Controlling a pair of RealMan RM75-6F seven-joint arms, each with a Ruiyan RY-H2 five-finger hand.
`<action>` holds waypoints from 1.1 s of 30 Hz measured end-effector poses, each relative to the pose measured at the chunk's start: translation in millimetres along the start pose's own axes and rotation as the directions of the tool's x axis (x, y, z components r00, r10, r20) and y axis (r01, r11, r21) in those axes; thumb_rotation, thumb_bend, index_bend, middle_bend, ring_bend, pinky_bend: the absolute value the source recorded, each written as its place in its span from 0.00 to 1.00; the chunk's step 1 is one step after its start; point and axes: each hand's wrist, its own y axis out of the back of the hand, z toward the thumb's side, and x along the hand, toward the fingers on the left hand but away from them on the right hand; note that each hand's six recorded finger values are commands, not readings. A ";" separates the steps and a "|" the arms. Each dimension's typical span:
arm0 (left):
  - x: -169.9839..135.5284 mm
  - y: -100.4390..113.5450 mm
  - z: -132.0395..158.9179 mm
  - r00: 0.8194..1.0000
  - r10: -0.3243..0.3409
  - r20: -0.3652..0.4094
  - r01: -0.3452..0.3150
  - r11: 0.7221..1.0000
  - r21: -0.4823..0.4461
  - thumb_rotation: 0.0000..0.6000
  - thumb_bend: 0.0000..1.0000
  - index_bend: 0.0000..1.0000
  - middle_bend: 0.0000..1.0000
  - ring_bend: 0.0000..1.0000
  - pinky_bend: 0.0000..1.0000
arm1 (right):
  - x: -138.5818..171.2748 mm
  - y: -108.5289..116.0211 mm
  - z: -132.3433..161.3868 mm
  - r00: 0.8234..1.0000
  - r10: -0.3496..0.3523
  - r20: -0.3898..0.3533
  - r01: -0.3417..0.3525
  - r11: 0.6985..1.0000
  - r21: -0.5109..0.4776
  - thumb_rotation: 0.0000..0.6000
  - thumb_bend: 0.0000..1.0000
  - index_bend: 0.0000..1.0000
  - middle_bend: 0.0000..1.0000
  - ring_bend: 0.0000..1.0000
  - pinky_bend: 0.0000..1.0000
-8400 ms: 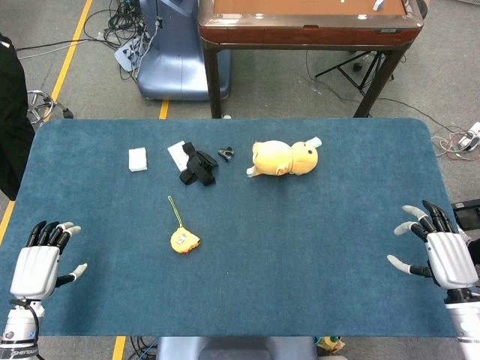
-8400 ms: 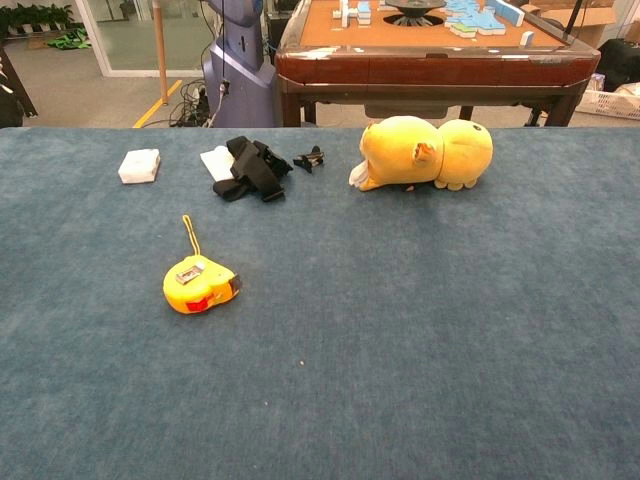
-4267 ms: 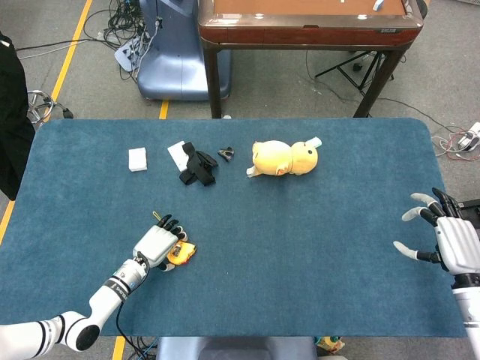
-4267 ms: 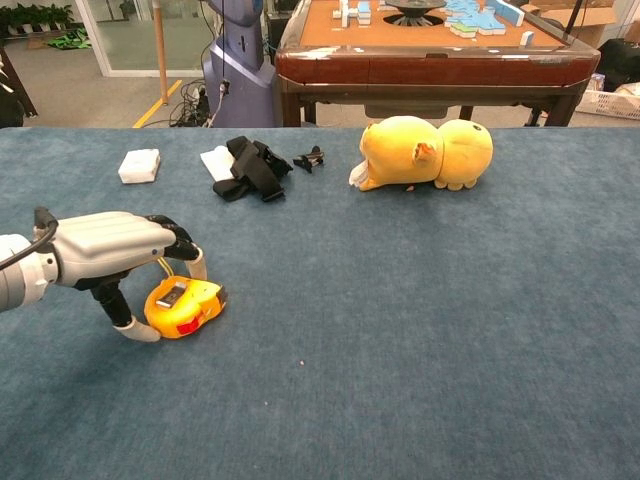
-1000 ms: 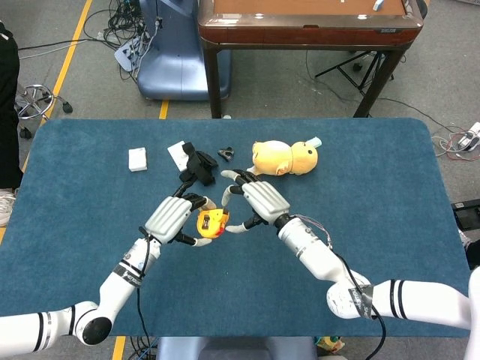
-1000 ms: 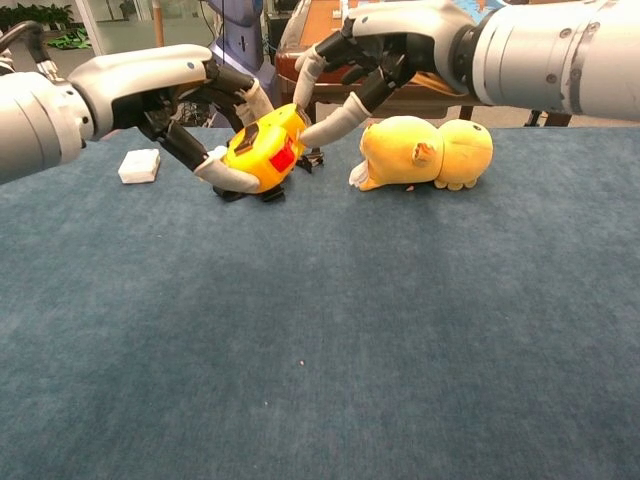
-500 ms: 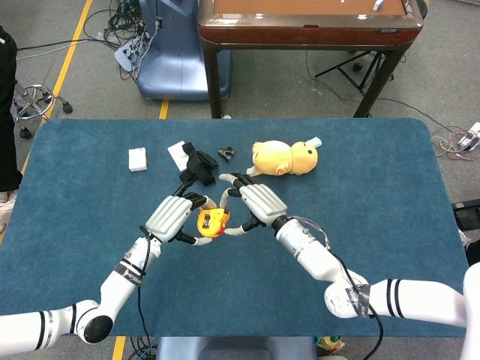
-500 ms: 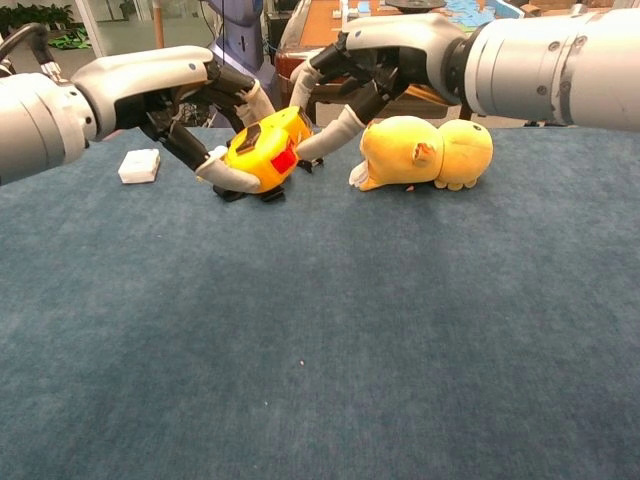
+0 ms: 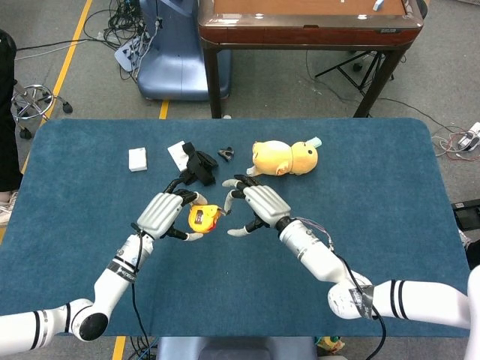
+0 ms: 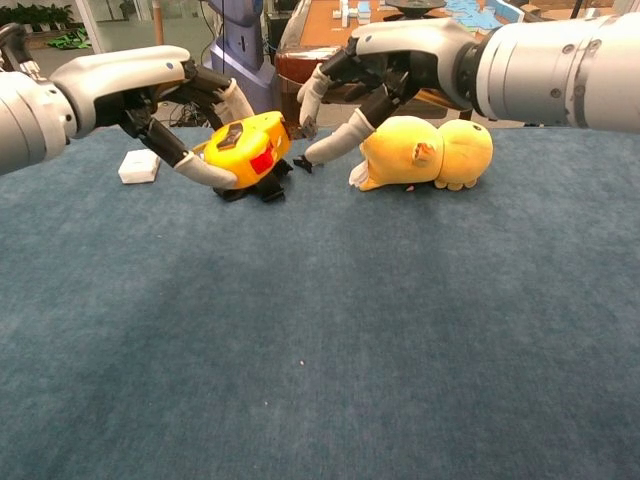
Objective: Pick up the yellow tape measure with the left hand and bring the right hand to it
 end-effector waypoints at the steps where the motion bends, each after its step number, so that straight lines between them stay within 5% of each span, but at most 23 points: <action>1: -0.2 1.1 -1.7 1.000 0.003 -0.003 -0.003 1.000 0.000 1.00 0.14 0.52 0.51 0.29 0.00 | 0.6 0.3 -0.5 1.000 -0.001 0.000 0.001 1.000 0.000 1.00 0.19 0.56 0.17 0.00 0.00; 24: -3.1 3.3 -0.3 1.000 0.009 0.012 -0.009 1.000 -0.003 1.00 0.14 0.53 0.51 0.29 0.00 | -6.5 8.7 -10.0 0.999 -0.047 0.026 0.047 0.999 -0.002 1.00 0.34 0.58 0.19 0.00 0.00; 33: -2.9 4.9 -1.5 1.000 0.016 0.011 -0.016 1.000 -0.007 1.00 0.14 0.53 0.51 0.29 0.00 | -9.4 8.9 -11.8 0.998 -0.053 0.029 0.053 0.999 -0.002 1.00 0.52 0.58 0.20 0.00 0.00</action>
